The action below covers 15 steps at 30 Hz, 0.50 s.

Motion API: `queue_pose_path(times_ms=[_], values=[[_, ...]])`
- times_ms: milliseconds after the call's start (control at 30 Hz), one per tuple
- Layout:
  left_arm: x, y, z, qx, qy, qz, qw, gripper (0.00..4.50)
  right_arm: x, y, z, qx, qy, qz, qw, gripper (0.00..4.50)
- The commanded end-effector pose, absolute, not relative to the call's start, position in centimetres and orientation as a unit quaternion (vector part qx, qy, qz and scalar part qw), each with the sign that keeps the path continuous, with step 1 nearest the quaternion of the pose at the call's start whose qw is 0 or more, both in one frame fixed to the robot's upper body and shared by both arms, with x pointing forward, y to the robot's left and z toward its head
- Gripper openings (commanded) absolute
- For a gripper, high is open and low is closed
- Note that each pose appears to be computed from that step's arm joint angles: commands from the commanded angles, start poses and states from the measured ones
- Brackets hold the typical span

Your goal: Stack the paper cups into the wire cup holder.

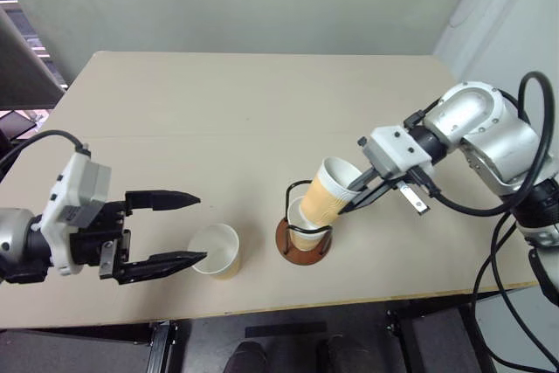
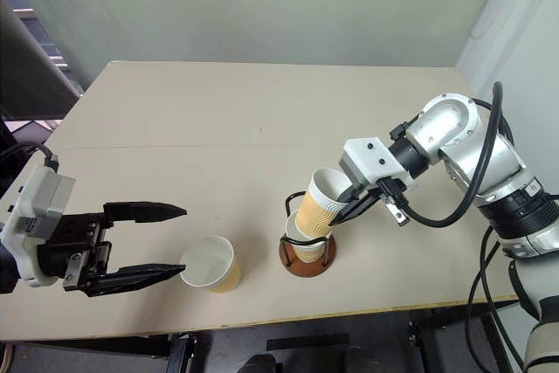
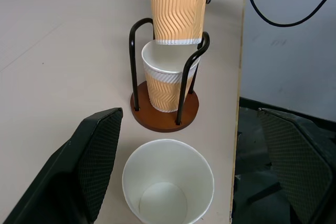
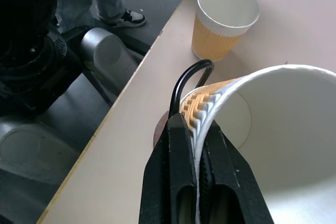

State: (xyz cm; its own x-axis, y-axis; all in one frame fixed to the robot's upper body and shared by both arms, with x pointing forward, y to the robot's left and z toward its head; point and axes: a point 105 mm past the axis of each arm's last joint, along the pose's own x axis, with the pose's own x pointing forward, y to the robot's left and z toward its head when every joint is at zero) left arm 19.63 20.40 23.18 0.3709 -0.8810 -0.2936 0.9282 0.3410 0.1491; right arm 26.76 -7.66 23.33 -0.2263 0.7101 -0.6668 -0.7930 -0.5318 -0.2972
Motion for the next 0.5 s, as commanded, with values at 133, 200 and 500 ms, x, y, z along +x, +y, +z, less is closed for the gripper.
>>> queue_pose_path(times_ms=[133,200,500], values=[[19.59,20.22,23.39,0.157,0.071,-0.556,0.813,4.42,26.49,-6.98,23.59,-0.415,0.044,0.778,0.47,1.22],[19.6,20.22,23.37,0.158,0.071,-0.556,0.813,4.42,26.46,-6.9,23.61,-0.417,0.043,0.777,0.47,1.85],[20.32,20.84,23.05,0.17,0.081,-0.547,0.816,4.42,27.17,-7.48,24.24,-0.407,0.042,0.761,0.503,4.48]])
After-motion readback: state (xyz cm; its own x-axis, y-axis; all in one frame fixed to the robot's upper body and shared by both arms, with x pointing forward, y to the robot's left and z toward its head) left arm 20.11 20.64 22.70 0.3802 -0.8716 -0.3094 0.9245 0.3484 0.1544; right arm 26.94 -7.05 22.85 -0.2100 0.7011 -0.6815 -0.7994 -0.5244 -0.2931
